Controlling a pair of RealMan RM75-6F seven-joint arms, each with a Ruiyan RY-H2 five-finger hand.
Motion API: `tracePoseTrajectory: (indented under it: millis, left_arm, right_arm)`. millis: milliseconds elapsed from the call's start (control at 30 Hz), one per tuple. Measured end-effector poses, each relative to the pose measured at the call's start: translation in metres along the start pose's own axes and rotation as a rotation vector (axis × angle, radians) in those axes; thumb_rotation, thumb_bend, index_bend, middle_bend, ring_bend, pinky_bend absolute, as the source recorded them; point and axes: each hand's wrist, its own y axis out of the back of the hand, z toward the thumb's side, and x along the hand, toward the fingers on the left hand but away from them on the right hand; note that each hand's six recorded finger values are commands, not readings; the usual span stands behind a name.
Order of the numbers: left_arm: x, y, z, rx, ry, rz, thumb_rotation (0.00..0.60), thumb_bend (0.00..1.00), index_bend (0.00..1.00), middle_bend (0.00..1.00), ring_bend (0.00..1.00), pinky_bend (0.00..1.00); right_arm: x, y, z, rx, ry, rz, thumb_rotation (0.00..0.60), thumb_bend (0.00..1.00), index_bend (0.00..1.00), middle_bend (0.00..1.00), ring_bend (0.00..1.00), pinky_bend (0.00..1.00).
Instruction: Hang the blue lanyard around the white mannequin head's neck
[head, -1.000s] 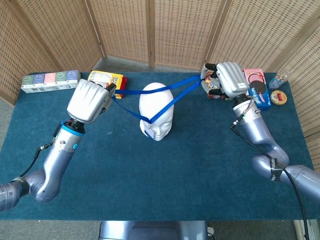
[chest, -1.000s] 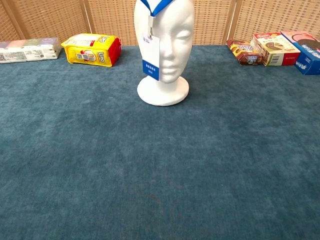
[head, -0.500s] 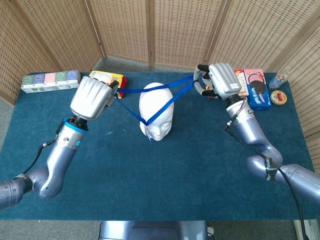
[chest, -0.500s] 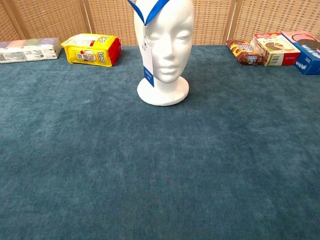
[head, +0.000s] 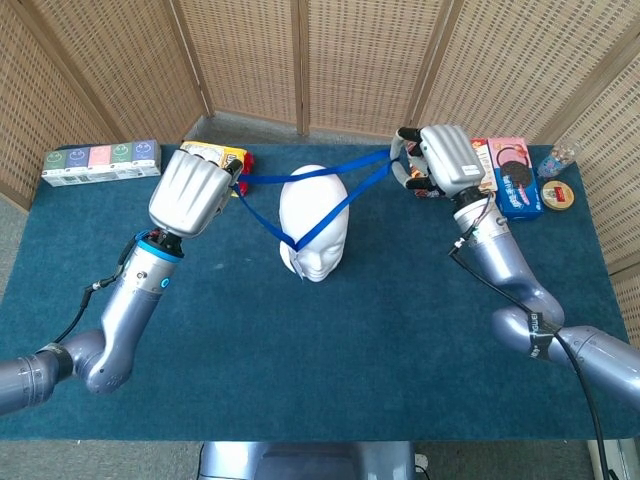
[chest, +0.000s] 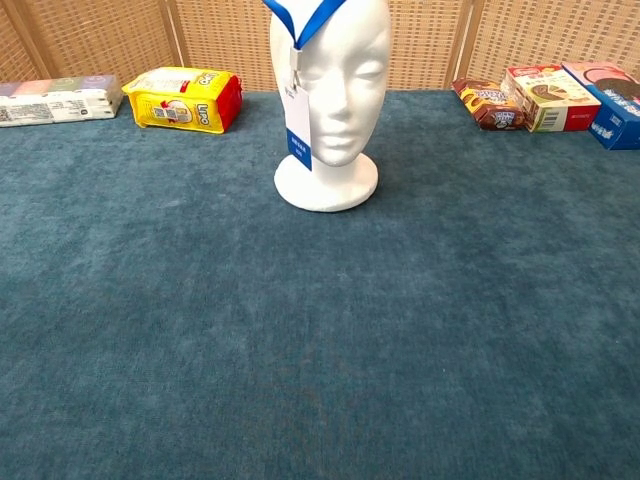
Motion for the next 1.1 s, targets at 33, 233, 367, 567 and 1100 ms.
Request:
tracePoseTrajectory:
  millis: [33, 233, 367, 567, 1100]
  left_arm:
    - [0.000, 0.000, 0.001, 0.007, -0.003, 0.001, 0.600, 0.41, 0.67, 1.00, 1.00, 1.00]
    - [0.001, -0.001, 0.006, 0.017, -0.017, 0.005, 0.600, 0.41, 0.67, 1.00, 1.00, 1.00]
    - [-0.001, -0.005, 0.007, 0.039, -0.024, -0.001, 0.600, 0.41, 0.67, 1.00, 1.00, 1.00]
    - [-0.004, -0.011, 0.008, 0.046, -0.029, -0.016, 0.600, 0.41, 0.67, 1.00, 1.00, 1.00]
    - [-0.009, -0.025, 0.007, 0.054, -0.020, -0.066, 0.600, 0.41, 0.67, 1.00, 1.00, 1.00]
  right_arm:
    - [0.000, -0.001, -0.001, 0.000, -0.002, 0.001, 0.600, 0.48, 0.78, 1.00, 1.00, 1.00]
    - [0.001, -0.003, -0.005, 0.000, -0.011, 0.002, 0.600, 0.48, 0.78, 1.00, 1.00, 1.00]
    - [0.001, -0.005, -0.007, 0.000, -0.017, 0.008, 0.600, 0.48, 0.78, 1.00, 1.00, 1.00]
    - [0.000, -0.010, -0.009, 0.003, -0.024, 0.018, 0.600, 0.48, 0.78, 1.00, 1.00, 1.00]
    - [0.000, -0.017, -0.016, 0.014, -0.045, 0.037, 0.600, 0.49, 0.78, 1.00, 1.00, 1.00]
